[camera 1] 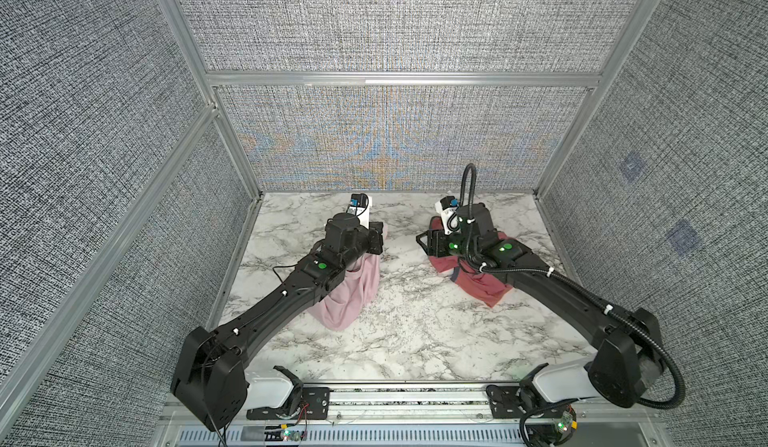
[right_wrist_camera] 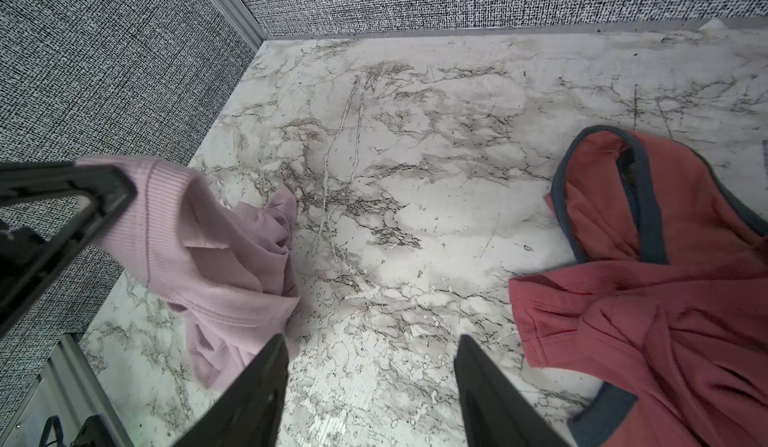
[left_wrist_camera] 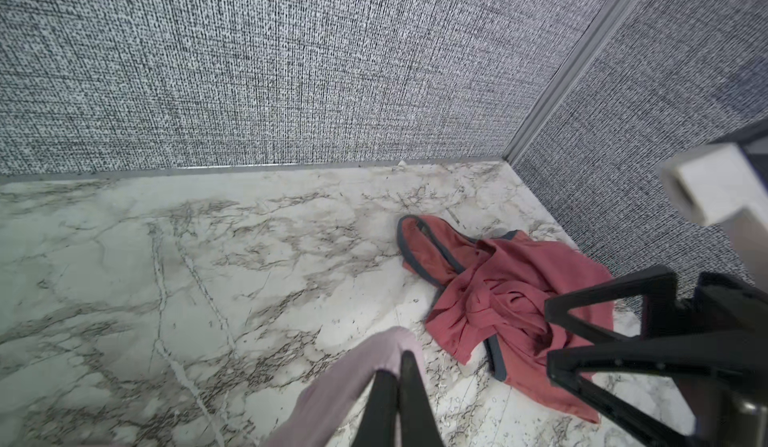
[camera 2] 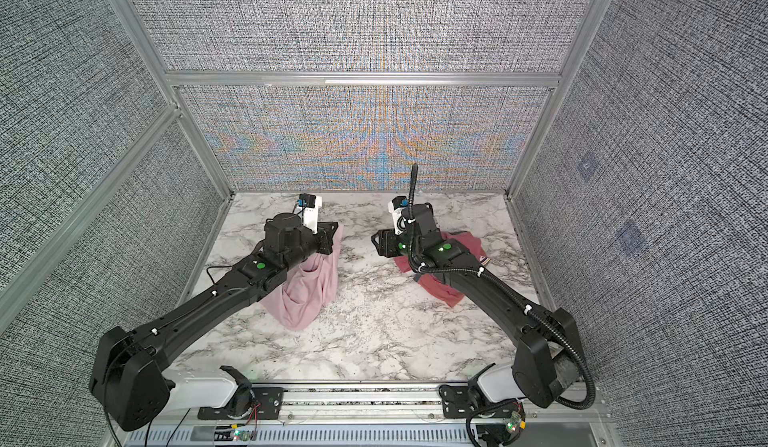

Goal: Pick out a specific cloth from the pile

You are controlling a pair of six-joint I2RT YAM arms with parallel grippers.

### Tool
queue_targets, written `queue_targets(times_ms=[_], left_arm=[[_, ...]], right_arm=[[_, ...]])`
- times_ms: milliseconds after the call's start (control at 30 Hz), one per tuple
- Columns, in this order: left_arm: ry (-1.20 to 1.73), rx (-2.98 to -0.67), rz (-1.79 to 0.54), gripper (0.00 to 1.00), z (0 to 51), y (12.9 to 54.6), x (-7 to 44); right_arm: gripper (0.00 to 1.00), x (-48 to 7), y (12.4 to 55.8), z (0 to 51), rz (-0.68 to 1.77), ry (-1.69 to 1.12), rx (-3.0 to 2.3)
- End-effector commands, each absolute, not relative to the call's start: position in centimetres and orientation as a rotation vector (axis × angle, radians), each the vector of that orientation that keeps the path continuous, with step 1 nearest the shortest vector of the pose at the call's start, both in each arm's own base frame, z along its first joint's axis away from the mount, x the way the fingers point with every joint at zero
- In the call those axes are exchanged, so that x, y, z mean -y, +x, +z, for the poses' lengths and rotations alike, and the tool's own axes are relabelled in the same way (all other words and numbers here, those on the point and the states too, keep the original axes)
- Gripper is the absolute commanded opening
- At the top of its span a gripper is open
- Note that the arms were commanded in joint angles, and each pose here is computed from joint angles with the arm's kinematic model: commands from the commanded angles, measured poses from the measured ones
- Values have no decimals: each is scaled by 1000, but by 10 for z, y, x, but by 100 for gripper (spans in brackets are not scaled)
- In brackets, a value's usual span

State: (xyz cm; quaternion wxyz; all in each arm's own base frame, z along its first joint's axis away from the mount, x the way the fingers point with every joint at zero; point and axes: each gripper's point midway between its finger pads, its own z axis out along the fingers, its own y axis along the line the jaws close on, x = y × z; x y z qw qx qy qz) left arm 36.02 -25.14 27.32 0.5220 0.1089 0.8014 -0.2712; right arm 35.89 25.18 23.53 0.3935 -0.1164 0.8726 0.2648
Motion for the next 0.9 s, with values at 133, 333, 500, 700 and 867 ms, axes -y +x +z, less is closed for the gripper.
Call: queue_targets(times_ms=[133, 333, 500, 700, 867], left_arm=[[302, -1849, -767, 0, 293, 390, 277], [356, -1818, -879, 0, 304, 413, 311], [382, -1778, -946, 0, 321, 417, 323], [272, -1791, -946, 0, 327, 417, 277], [125, -1860, -848, 0, 307, 401, 210]], right_arm=[[65, -254, 361, 241, 687, -276, -2205], [65, -248, 357, 244, 664, -275, -2203], [65, -245, 356, 247, 655, -273, -2200], [65, -247, 359, 247, 663, -271, -2196], [65, -252, 363, 246, 672, -282, -2200]])
